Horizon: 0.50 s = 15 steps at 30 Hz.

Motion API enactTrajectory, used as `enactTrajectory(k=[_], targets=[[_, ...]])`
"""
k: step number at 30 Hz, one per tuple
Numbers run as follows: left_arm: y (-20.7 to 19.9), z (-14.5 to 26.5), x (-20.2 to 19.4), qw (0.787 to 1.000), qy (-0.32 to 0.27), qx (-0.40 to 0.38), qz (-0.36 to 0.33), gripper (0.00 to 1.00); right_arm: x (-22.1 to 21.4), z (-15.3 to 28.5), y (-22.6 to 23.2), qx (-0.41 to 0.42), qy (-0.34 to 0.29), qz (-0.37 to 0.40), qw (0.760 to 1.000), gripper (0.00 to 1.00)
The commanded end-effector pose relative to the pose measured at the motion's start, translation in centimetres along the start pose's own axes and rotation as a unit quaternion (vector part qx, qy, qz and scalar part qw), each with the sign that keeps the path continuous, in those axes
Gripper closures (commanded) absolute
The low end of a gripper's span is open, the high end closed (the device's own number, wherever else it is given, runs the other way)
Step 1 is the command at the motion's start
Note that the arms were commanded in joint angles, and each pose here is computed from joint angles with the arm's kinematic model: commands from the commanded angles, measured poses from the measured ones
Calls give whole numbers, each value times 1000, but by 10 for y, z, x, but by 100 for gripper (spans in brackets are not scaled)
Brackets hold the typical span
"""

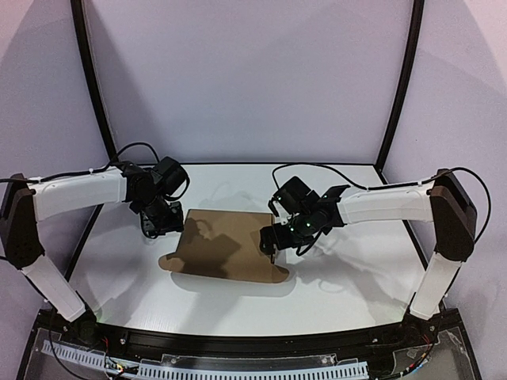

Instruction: Fold the paper box

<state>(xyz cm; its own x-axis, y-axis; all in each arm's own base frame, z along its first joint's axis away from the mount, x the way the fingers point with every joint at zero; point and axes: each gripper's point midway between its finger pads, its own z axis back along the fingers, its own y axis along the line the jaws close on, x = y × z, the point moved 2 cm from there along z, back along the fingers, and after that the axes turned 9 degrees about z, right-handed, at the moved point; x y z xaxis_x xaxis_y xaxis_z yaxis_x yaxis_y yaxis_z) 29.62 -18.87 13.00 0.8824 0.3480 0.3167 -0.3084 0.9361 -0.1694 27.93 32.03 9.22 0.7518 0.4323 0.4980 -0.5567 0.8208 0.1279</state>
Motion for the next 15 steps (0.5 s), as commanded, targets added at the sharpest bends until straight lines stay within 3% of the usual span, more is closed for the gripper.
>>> enactTrajectory(k=[1,7,11,15], targets=[[9,16,3,1000,-15,5,-12,46,-11,-2,-12,-17,18,-7,1000,3],[1,-18,-25,998,35,-50,-3,44,-16,-5,-10,-9,24,-12,1000,3],[6,-42,-37,998,52,-42,4,45,-24,-9,-11,-7,34,-14,999,3],[20,-65,-51,997,70,-11,17,58,-33,-15,-13,-10,48,-17,999,6]])
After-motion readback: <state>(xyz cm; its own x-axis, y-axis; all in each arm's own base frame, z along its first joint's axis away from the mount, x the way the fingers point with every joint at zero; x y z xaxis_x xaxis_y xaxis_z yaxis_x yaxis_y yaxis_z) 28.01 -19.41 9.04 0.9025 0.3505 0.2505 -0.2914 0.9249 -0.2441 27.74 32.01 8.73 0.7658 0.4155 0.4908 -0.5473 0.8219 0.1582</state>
